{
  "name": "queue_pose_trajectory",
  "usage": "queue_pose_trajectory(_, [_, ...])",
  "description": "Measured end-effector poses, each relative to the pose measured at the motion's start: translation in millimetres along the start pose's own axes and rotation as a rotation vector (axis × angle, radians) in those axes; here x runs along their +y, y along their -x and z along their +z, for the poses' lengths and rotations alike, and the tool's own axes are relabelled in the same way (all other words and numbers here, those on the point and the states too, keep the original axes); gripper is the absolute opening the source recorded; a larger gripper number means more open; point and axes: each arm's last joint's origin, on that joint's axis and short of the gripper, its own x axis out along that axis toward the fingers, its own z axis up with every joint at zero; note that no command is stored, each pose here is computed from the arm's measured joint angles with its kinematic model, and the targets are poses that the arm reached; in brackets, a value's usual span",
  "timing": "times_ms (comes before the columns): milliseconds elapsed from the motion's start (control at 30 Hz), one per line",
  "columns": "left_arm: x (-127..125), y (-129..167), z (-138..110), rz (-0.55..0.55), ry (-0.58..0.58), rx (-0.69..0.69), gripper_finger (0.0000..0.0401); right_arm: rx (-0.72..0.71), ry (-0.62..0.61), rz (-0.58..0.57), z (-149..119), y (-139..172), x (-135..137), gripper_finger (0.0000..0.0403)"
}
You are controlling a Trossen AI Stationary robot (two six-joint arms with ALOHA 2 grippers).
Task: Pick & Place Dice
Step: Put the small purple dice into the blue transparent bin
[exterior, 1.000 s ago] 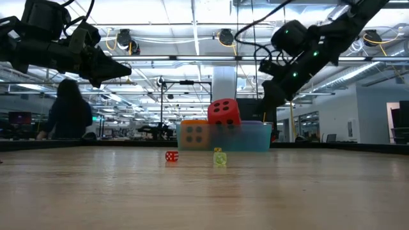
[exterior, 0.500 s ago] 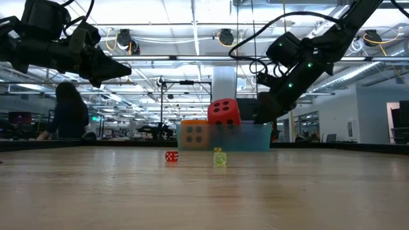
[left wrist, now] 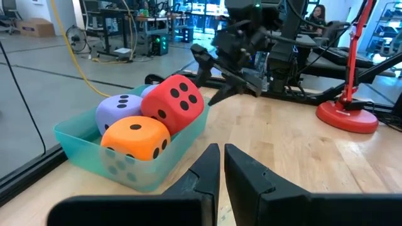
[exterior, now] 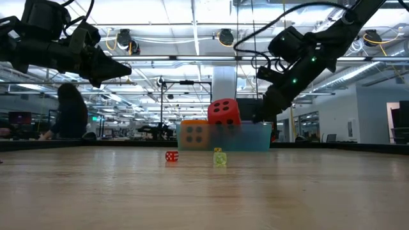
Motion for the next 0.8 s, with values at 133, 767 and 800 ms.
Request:
queue_pose_trajectory(133, [0.6, 0.0, 1.5, 0.031, 0.094, -0.019, 0.0031, -0.028, 0.093, 0.006, 1.9, 0.2, 2.7, 0.0214])
queue_pose_trajectory(767, [-39.6, -98.1, 57.6, -0.013, 0.014, 0.048, 0.0004, -0.140, 0.289, -0.015, 13.0, 1.6, 6.1, 0.0258])
queue_pose_trajectory(800, [-42.1, -108.5, 60.4, -0.024, 0.003, 0.051, 0.0005, -0.144, 0.289, -0.015, 13.4, 1.7, 6.4, 0.0257])
